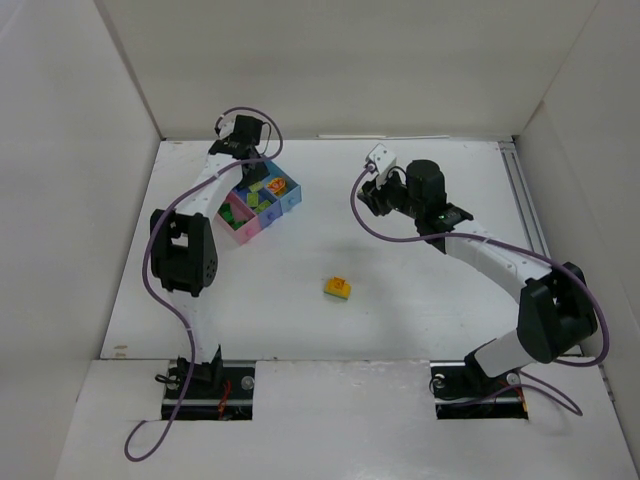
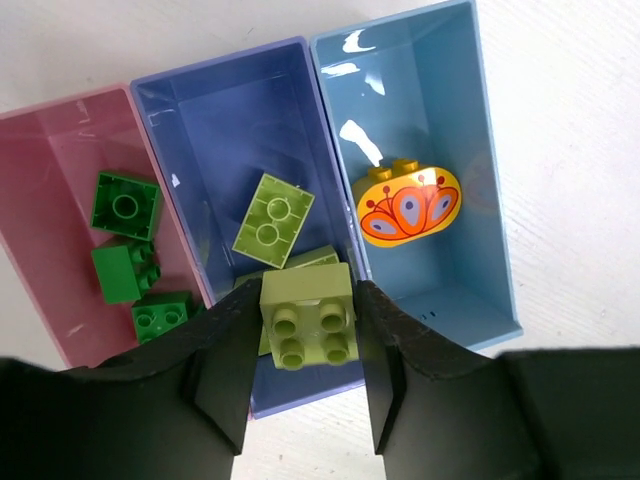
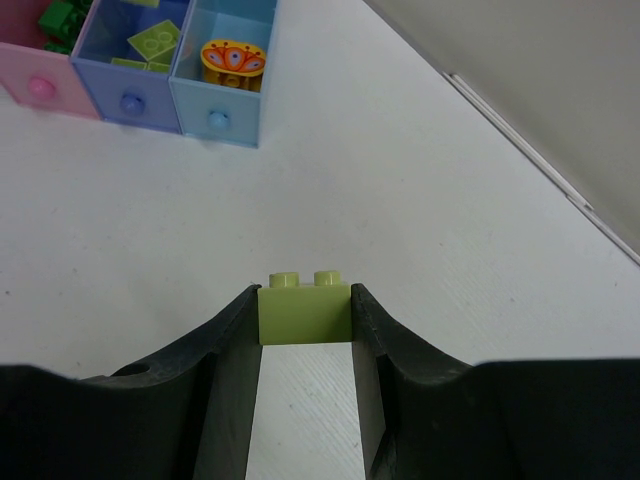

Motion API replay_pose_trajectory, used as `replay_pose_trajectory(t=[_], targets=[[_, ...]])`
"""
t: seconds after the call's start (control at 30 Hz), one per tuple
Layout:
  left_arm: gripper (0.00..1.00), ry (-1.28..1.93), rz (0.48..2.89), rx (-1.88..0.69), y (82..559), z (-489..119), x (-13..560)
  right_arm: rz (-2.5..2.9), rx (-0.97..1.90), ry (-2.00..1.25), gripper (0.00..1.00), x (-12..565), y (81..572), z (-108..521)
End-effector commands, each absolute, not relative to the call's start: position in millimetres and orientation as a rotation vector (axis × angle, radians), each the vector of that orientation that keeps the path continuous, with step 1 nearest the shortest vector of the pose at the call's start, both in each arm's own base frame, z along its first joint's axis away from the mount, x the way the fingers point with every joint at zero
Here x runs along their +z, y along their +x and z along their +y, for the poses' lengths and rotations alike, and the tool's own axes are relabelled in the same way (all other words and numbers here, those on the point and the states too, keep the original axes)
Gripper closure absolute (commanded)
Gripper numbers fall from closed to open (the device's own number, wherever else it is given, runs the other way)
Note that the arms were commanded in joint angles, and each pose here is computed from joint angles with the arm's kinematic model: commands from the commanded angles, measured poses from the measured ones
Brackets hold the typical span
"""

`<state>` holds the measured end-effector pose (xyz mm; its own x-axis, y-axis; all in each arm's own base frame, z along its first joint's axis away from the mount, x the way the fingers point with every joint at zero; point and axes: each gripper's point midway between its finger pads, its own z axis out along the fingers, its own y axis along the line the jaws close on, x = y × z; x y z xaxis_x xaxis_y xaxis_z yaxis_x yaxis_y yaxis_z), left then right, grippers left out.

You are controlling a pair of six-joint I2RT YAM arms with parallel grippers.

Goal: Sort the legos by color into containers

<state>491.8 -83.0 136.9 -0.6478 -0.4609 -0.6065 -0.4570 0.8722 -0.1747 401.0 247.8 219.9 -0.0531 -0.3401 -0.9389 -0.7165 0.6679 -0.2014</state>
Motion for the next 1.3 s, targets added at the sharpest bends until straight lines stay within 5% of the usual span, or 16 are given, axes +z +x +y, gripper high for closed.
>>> replay_pose_trajectory(t=[0.0, 0.37, 0.57, 0.83, 1.27], targets=[[0.60, -0.667, 2.312, -0.016, 485.3, -76.7, 165.3, 1.583, 0.408, -0.860, 1.00, 247.5, 407.2, 254.4], [0.52, -0.667, 2.299, -0.024, 480.1, -75.5, 173.3, 1.583, 0.408, -0.860, 1.00, 247.5, 407.2, 254.4], [0.00, -0.644, 2.284, -0.073, 474.0, -79.4, 184.9, 1.577, 0.423, -0.873, 1.00, 247.6, 403.8, 259.3], [0.00, -0.758, 2.206, -0.095, 440.2, -67.9, 210.1, 1.548, 0.495, -0.938, 1.00, 246.7, 409.7, 295.0], [0.00, -0.894, 2.193, -0.043, 352.0, -43.4, 192.6, 1.434, 0.668, -1.029, 1.00, 237.3, 462.8, 452.7]])
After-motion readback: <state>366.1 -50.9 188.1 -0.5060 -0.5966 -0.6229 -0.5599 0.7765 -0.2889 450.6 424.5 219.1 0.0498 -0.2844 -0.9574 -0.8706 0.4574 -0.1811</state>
